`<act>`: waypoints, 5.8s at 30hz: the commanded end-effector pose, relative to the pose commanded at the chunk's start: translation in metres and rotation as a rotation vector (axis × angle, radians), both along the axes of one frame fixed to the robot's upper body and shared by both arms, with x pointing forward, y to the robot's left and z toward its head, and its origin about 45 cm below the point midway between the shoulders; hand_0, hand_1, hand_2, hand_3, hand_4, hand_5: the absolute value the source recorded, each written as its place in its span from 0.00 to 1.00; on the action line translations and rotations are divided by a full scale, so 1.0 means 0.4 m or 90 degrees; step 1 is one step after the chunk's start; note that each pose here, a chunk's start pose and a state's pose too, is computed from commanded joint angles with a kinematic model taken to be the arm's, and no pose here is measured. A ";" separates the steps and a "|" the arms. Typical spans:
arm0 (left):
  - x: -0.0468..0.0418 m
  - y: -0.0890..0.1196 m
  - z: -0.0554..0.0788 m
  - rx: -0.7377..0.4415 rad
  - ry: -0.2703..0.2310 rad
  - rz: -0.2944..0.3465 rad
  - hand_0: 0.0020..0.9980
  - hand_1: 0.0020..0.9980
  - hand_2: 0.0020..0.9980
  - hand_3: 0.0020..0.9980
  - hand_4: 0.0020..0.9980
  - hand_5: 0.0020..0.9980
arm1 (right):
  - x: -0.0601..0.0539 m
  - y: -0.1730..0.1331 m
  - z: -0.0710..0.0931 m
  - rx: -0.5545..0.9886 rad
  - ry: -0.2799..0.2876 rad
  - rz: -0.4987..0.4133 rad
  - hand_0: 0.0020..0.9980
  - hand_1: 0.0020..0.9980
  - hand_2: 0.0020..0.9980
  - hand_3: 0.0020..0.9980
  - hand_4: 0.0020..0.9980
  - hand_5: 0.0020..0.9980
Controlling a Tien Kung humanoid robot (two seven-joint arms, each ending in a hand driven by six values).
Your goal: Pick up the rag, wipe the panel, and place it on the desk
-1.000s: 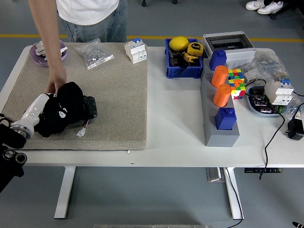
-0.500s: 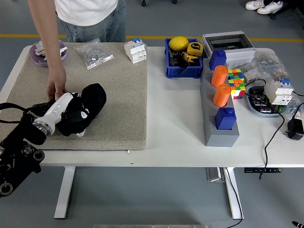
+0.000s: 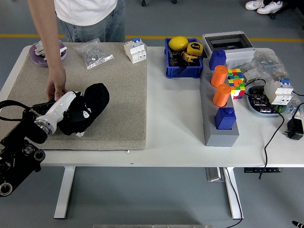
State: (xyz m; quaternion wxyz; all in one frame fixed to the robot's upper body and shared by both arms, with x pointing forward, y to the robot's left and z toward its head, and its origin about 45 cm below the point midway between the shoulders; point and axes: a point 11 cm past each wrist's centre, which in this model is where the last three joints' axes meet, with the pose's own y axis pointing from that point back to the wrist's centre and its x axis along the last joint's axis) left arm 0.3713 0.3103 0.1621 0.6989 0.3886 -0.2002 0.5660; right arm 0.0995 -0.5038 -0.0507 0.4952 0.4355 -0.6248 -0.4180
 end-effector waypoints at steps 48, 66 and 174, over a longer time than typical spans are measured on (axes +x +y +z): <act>-0.137 0.386 0.032 0.116 -0.016 0.213 0.24 0.25 0.61 0.52 0.05 0.00 | -0.012 -0.008 0.001 -0.002 0.001 -0.006 0.76 0.70 0.73 0.70 1.00 0.63; -0.108 0.314 0.028 0.094 -0.033 0.181 0.24 0.25 0.61 0.52 0.07 0.00 | -0.009 -0.009 0.003 -0.003 -0.002 -0.008 0.76 0.70 0.73 0.71 1.00 0.63; -0.072 0.496 0.052 0.296 -0.066 0.215 0.27 0.28 0.58 0.51 0.07 0.00 | 0.006 -0.009 0.007 0.000 -0.012 -0.014 0.76 0.70 0.73 0.71 1.00 0.64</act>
